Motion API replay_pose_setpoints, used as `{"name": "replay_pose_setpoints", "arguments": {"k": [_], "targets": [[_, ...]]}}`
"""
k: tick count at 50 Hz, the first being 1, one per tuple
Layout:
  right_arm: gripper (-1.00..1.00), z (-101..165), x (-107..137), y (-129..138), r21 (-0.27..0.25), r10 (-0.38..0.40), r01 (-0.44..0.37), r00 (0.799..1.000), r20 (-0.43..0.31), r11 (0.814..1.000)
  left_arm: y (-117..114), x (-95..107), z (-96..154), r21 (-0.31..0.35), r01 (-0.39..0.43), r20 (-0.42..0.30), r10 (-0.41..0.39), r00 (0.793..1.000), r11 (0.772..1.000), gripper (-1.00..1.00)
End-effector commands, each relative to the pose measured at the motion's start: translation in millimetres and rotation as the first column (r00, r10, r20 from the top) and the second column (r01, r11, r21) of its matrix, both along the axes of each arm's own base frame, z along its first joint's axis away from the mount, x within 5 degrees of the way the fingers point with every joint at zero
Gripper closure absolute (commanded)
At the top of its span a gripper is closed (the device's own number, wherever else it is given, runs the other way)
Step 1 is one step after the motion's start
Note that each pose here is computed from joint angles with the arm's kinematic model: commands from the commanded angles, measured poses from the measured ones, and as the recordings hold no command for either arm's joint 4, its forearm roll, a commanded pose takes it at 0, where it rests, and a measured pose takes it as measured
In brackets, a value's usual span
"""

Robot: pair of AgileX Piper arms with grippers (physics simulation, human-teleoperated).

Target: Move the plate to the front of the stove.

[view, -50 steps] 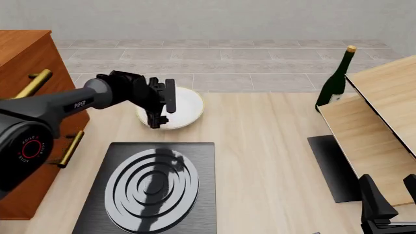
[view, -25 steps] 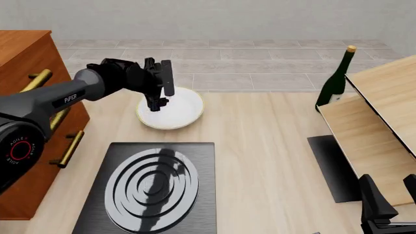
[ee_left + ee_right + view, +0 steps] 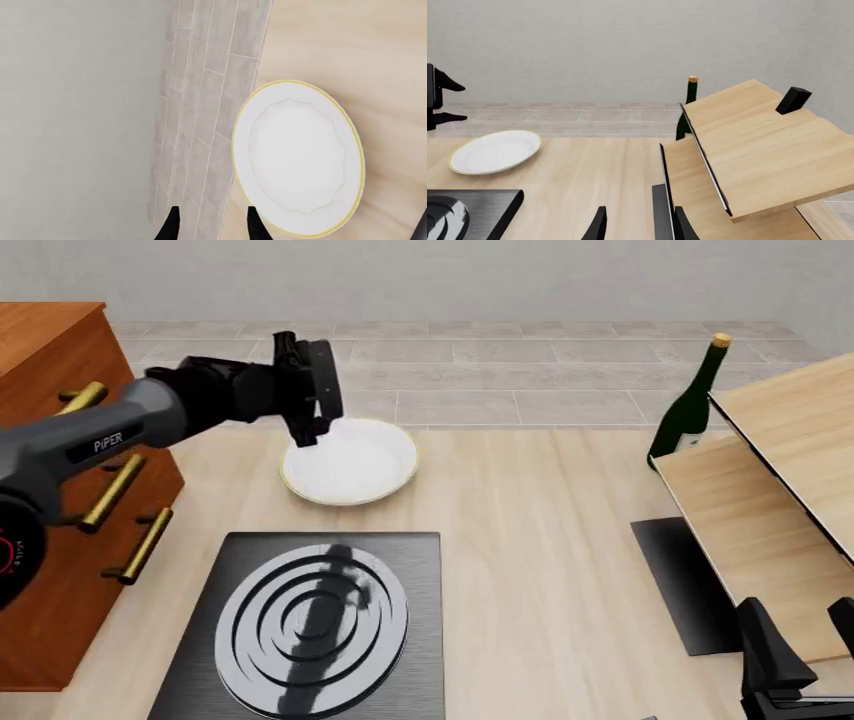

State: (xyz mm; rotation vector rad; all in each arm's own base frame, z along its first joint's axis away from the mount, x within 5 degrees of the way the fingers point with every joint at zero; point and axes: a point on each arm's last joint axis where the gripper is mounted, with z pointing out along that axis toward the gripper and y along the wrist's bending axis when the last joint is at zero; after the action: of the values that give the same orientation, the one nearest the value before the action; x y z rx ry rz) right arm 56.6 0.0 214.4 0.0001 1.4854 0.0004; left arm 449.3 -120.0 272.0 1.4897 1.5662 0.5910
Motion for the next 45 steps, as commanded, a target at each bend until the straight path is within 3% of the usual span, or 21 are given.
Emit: {"name": "replay_pose_setpoints", "arguments": {"k": [1, 11, 45], "targets": [[-1.00, 0, 0, 0, 0.000, 0.000, 0.000, 1.000, 0.000, 1.000, 3, -4, 12, -0.024, -0.006, 0.068, 0.007, 0.998, 1.000, -1.00], [-1.00, 0, 0, 0, 0.000, 0.000, 0.000, 1.000, 0.000, 1.000, 5, -11, 24, -0.039, -0.003, 0.129, 0.008, 0.992, 0.999, -1.00], [-1.00, 0, 0, 0, 0.000, 0.000, 0.000, 1.000, 0.000, 1.000, 0, -50, 43, -0.089, 0.024, 0.203, -0.006, 0.979, 0.996, -1.00]]}}
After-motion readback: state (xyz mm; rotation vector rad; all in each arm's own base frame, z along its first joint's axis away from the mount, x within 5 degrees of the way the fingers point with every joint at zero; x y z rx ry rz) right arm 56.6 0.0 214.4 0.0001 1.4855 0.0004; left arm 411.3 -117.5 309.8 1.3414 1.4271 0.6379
